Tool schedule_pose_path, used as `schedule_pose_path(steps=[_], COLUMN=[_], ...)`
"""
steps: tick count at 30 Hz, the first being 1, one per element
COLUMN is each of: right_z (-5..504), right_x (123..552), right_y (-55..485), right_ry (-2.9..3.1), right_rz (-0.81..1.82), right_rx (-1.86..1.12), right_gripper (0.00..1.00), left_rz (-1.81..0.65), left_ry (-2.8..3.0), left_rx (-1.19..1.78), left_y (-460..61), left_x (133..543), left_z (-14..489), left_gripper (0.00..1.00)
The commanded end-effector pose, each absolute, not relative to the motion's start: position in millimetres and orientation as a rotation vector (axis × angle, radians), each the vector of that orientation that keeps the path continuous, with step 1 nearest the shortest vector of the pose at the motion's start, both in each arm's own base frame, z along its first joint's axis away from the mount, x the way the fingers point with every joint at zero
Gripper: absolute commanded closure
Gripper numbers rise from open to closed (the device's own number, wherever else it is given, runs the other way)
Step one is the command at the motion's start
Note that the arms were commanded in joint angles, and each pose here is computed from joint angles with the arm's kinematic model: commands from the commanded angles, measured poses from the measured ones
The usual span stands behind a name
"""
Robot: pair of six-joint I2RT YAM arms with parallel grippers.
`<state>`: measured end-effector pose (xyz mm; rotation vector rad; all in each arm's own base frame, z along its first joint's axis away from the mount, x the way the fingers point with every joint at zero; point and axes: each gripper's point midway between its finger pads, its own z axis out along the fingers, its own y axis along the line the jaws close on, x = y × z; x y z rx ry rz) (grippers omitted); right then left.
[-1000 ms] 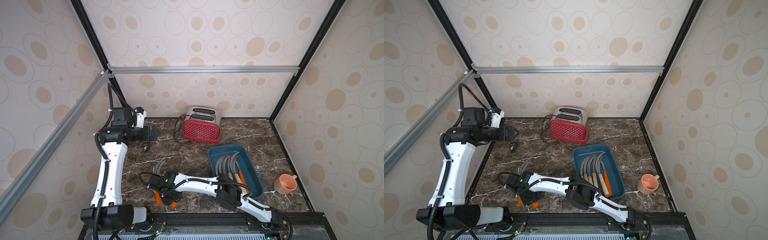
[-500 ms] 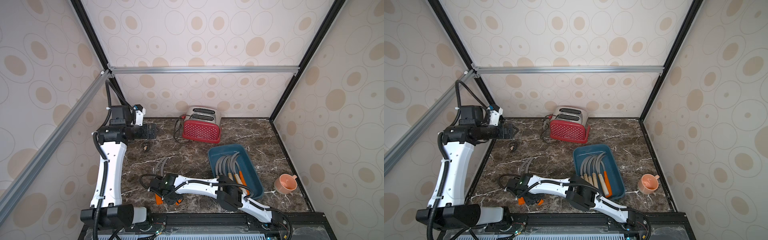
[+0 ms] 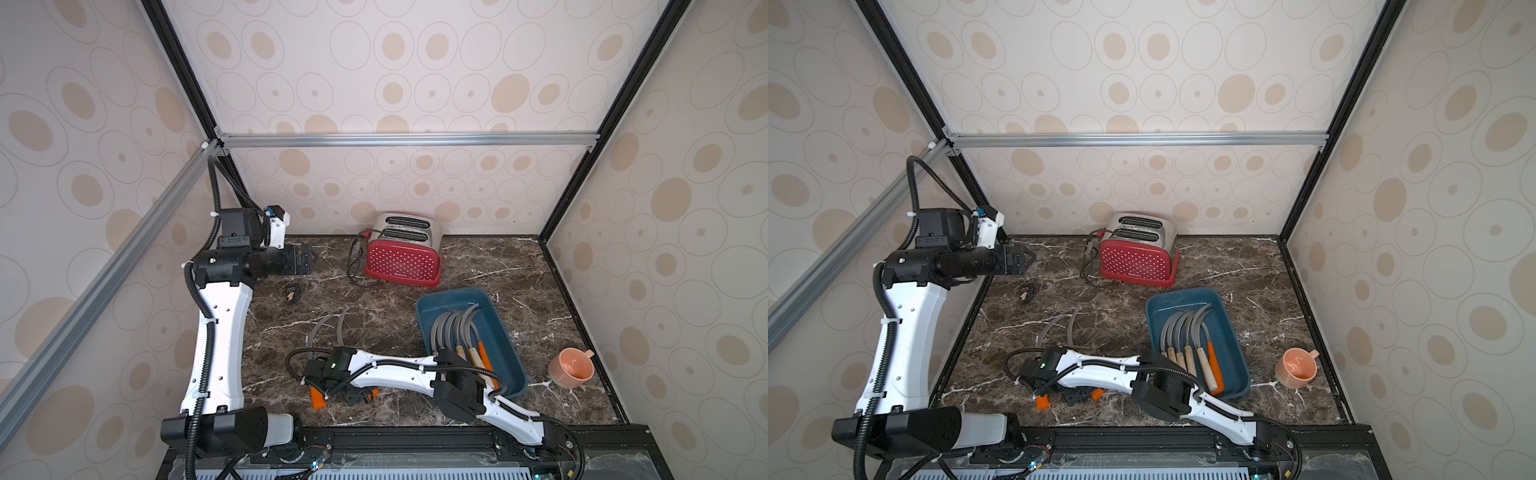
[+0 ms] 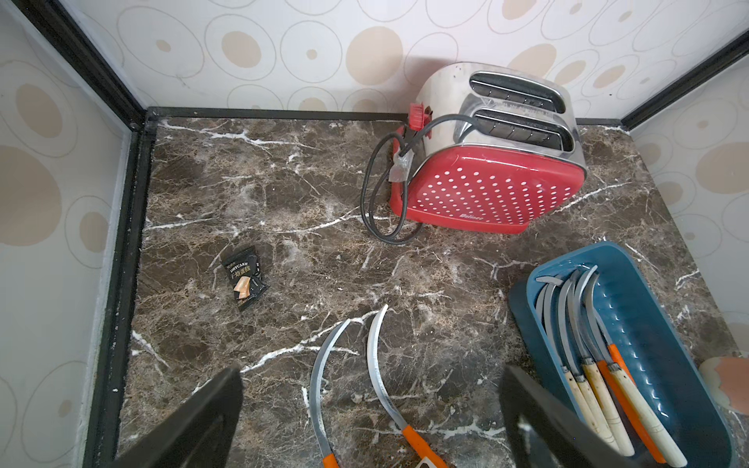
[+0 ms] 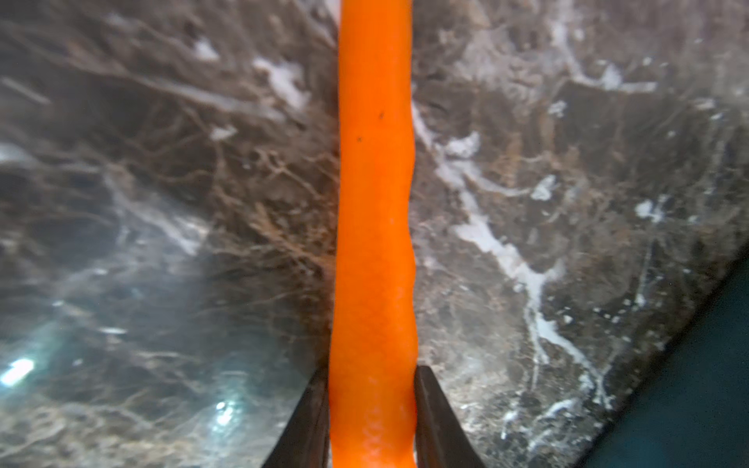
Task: Put small sickles into storage boxes
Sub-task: Pick up the sickle at the center of the board.
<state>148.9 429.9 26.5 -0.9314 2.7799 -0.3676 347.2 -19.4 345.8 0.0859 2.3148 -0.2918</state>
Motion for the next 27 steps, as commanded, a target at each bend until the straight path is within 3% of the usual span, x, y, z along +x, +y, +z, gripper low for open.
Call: schedule_pose_path(steps=[1,27], right_z=[45,102], right_x=[160,179], right_y=[410,359], right_ry=[2.715,2.523], right_rz=[-0.489,-0.813], right_rx=[-0.9,-0.88], right_gripper=[1.0,1.0], left_rz=[-0.289,-0.293], left_ry=[2.289,2.259], left_rx=[0.066,0.058], left_y=[-17,-17], left_x=[348,352], left_z=[359,371], left_gripper=[0.01,0.01])
